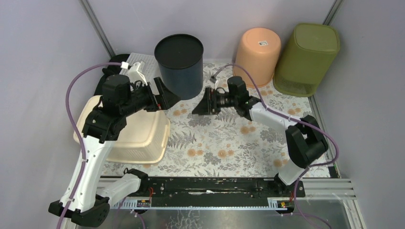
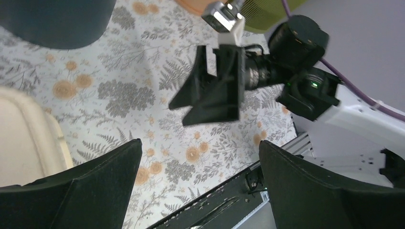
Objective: Turn the large container upside down
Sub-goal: Move the container to the center of the board.
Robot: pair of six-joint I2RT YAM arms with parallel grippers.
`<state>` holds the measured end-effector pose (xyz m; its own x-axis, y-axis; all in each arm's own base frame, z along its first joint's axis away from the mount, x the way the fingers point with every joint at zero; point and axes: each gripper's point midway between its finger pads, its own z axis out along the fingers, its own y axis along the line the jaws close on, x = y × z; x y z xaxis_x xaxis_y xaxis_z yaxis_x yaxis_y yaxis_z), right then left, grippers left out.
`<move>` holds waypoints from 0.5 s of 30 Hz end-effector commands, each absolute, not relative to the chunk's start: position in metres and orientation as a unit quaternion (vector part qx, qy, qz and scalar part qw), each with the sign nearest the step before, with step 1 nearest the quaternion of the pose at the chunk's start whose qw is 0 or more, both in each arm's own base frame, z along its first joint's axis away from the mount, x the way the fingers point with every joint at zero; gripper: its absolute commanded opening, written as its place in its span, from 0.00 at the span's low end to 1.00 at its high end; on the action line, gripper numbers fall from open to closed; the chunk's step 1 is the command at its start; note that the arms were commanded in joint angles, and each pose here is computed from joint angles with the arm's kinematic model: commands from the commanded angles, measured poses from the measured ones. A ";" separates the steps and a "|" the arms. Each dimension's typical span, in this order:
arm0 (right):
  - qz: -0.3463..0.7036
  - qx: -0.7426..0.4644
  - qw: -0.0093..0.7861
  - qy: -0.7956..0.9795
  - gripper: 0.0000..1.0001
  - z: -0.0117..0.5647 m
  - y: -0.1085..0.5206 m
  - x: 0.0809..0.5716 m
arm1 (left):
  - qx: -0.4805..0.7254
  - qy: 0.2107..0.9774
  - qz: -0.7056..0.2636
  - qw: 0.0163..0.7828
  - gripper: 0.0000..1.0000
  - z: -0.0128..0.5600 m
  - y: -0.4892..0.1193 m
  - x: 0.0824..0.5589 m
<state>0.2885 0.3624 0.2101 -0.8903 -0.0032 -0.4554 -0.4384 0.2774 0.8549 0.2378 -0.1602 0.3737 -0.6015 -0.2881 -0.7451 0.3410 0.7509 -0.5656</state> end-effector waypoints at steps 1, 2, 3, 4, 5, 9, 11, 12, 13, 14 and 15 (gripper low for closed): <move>0.583 -0.211 0.189 0.762 0.83 0.231 0.375 0.232 | -0.012 0.816 -0.339 0.467 1.00 0.370 -0.147 0.232; 0.570 -0.228 0.198 0.764 0.84 0.235 0.381 0.223 | -0.014 0.810 -0.342 0.476 1.00 0.376 -0.146 0.229; 0.559 -0.245 0.211 0.763 0.84 0.239 0.387 0.216 | -0.015 0.804 -0.346 0.483 1.00 0.382 -0.145 0.228; 0.555 -0.258 0.219 0.759 0.84 0.244 0.393 0.211 | -0.018 0.800 -0.348 0.489 1.00 0.389 -0.144 0.226; 0.551 -0.269 0.227 0.757 0.84 0.249 0.400 0.207 | -0.021 0.794 -0.350 0.496 1.00 0.396 -0.143 0.224; 0.502 -0.313 0.269 0.760 0.84 0.254 0.427 0.201 | -0.043 0.770 -0.350 0.531 1.00 0.424 -0.131 0.215; 0.480 -0.317 0.274 0.771 0.84 0.247 0.442 0.204 | -0.057 0.753 -0.353 0.553 1.00 0.442 -0.124 0.207; 0.468 -0.317 0.280 0.776 0.84 0.246 0.448 0.208 | -0.066 0.744 -0.352 0.565 1.00 0.450 -0.119 0.203; 0.449 -0.315 0.285 0.786 0.84 0.237 0.454 0.213 | -0.071 0.735 -0.354 0.574 1.00 0.458 -0.116 0.199; 0.433 -0.313 0.292 0.794 0.84 0.232 0.459 0.217 | -0.078 0.725 -0.355 0.585 1.00 0.466 -0.112 0.195; 0.414 -0.304 0.304 0.802 0.84 0.228 0.464 0.226 | -0.082 0.716 -0.358 0.593 1.00 0.473 -0.109 0.191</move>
